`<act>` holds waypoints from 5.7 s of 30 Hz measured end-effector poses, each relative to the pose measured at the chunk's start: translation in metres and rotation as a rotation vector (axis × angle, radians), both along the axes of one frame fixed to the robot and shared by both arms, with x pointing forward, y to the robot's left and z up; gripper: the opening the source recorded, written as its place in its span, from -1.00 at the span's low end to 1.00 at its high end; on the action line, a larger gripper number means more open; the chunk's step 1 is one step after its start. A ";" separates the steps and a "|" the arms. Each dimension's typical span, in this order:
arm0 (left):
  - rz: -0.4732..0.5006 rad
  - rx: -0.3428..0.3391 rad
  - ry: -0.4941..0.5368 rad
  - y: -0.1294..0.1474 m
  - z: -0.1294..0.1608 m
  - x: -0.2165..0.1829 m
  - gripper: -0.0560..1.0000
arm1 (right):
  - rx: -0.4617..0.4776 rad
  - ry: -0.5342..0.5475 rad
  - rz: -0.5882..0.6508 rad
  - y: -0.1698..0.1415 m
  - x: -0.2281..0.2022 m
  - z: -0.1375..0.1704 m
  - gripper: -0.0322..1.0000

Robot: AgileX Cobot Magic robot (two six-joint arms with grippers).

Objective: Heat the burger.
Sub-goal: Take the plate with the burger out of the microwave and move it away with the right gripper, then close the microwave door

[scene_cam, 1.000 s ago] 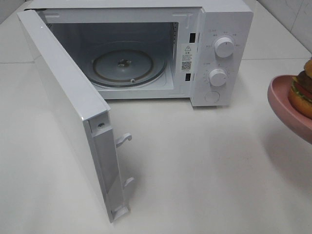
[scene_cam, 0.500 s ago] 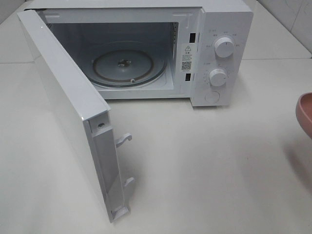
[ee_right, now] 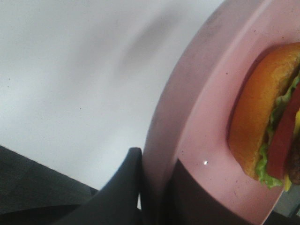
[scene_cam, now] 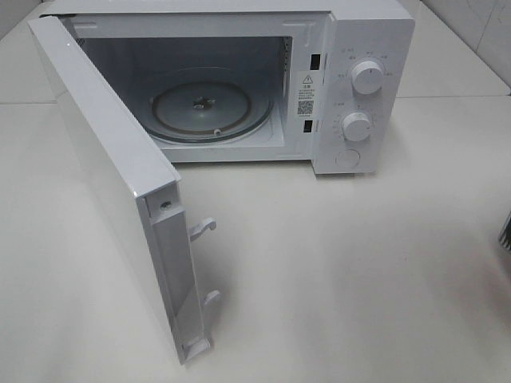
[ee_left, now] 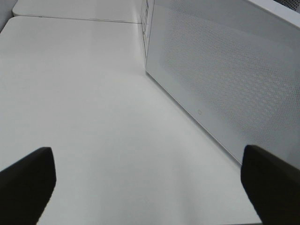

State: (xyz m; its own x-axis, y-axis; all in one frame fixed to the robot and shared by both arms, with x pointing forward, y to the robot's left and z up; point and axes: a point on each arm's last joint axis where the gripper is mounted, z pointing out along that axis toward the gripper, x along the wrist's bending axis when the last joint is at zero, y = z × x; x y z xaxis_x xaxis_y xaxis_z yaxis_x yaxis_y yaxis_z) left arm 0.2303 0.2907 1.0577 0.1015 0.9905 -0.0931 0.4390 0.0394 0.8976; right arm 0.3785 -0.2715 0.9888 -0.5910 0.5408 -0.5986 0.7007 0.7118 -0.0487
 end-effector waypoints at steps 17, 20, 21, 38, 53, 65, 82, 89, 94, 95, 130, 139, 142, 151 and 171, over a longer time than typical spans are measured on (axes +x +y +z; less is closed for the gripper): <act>0.000 0.000 0.000 0.000 0.000 0.000 0.99 | 0.029 -0.023 -0.354 0.021 0.040 -0.039 -0.71; 0.000 0.000 0.000 0.000 0.000 0.000 0.99 | 0.025 -0.027 -0.423 0.022 0.050 -0.048 -0.71; 0.000 0.000 0.000 0.000 0.000 0.000 0.99 | 0.025 -0.027 -0.423 0.022 0.050 -0.048 -0.71; 0.000 0.000 0.000 0.000 0.000 0.000 0.99 | 0.024 0.034 -0.607 0.003 0.078 -0.092 -0.71; 0.000 0.000 0.000 0.000 0.000 0.000 0.99 | 0.000 0.036 -0.613 -0.001 0.080 -0.096 -0.58; 0.000 0.000 0.000 0.000 0.000 0.000 0.99 | 0.192 0.022 -0.583 0.014 0.089 -0.056 0.23; 0.000 0.000 0.000 0.000 0.000 0.000 0.99 | 0.616 -0.322 -0.417 0.013 0.049 0.050 0.53; 0.000 0.000 0.000 0.000 0.000 0.000 0.99 | 0.739 -0.384 -0.358 0.004 0.008 0.083 0.53; 0.000 0.000 0.000 0.000 0.000 0.000 0.99 | 0.761 -0.361 -0.354 -0.001 -0.013 0.090 0.53; 0.000 0.000 0.000 0.000 0.000 0.000 0.99 | 0.761 -0.361 -0.354 -0.001 -0.013 0.090 0.53; 0.000 0.000 0.000 0.000 0.000 0.000 0.99 | 0.921 -0.706 -0.303 -0.037 -0.137 0.095 0.51; 0.000 0.000 0.000 0.000 0.000 0.000 0.99 | 0.929 -0.749 -0.311 -0.037 -0.145 0.064 0.50; 0.000 0.000 0.000 0.000 0.000 0.000 0.99 | 0.938 -0.765 -0.300 -0.036 -0.145 0.062 0.50; 0.000 0.000 0.000 0.000 0.000 0.000 0.99 | 0.939 -0.764 -0.299 -0.036 -0.144 0.060 0.49; 0.000 0.000 0.000 0.000 0.000 0.000 0.99 | 0.941 -0.763 -0.299 -0.036 -0.144 0.060 0.49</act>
